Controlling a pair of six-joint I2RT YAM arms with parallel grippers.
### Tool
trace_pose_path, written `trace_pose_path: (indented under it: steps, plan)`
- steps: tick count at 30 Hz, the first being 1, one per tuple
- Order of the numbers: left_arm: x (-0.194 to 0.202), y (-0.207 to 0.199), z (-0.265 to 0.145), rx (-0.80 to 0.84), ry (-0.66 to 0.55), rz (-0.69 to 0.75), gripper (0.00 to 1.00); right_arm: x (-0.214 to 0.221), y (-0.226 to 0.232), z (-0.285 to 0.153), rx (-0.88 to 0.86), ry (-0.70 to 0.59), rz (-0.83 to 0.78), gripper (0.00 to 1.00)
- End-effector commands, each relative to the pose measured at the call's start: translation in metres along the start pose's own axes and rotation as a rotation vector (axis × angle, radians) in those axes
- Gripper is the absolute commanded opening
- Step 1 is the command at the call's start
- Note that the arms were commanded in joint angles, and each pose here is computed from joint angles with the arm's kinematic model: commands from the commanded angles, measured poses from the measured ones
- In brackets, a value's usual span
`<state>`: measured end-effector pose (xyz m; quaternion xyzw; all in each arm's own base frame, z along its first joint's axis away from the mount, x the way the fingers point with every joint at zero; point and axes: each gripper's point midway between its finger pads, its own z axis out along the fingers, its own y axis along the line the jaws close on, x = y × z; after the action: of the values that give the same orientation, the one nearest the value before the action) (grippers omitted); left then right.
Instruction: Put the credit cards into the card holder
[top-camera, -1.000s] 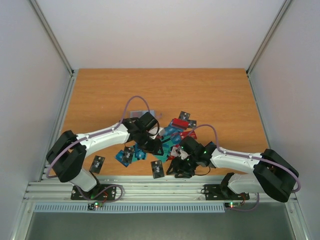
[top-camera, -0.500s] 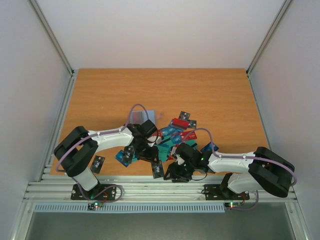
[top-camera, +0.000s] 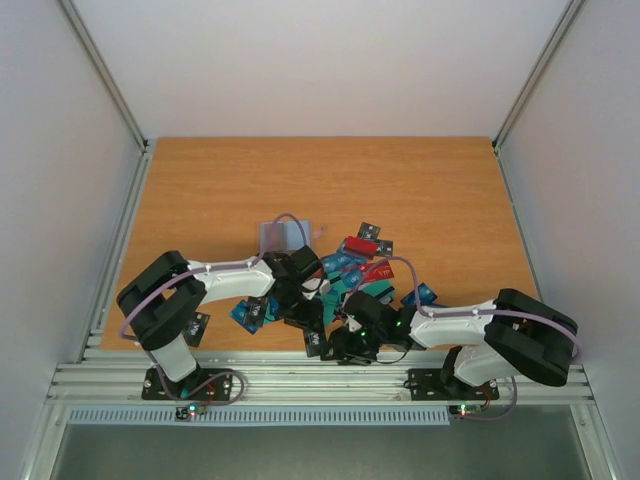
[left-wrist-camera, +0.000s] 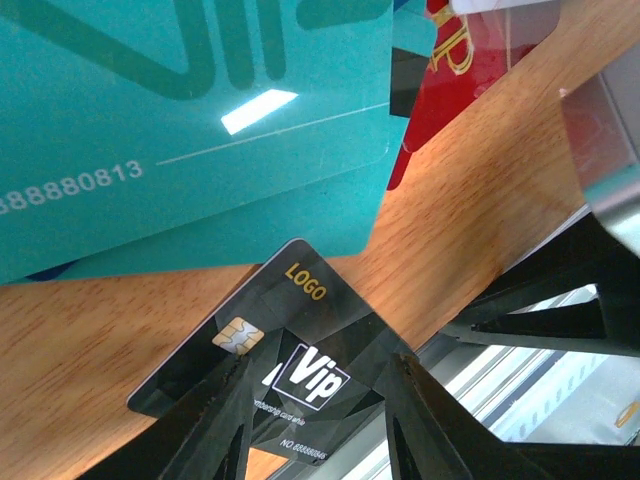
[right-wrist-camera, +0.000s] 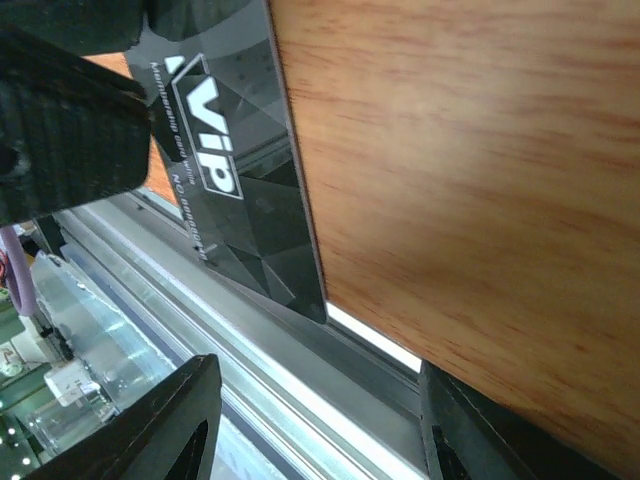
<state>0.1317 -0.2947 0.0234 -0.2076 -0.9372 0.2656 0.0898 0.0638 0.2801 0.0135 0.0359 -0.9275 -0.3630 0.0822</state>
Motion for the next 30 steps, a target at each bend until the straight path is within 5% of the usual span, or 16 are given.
trace_pose_path:
  steps: [1,14,30]
  plan:
    - [0.005,0.007,0.010,-0.018,0.020,-0.013,0.39,-0.013,0.009,0.003,-0.030,-0.065,-0.035,0.55]
    - [0.016,0.011,0.013,-0.009,0.030,-0.028,0.39,-0.030,0.026,0.009,-0.062,-0.111,-0.067,0.51]
    - [0.024,0.015,0.017,0.010,0.031,-0.046,0.39,-0.044,0.020,0.010,-0.056,-0.197,-0.047,0.34]
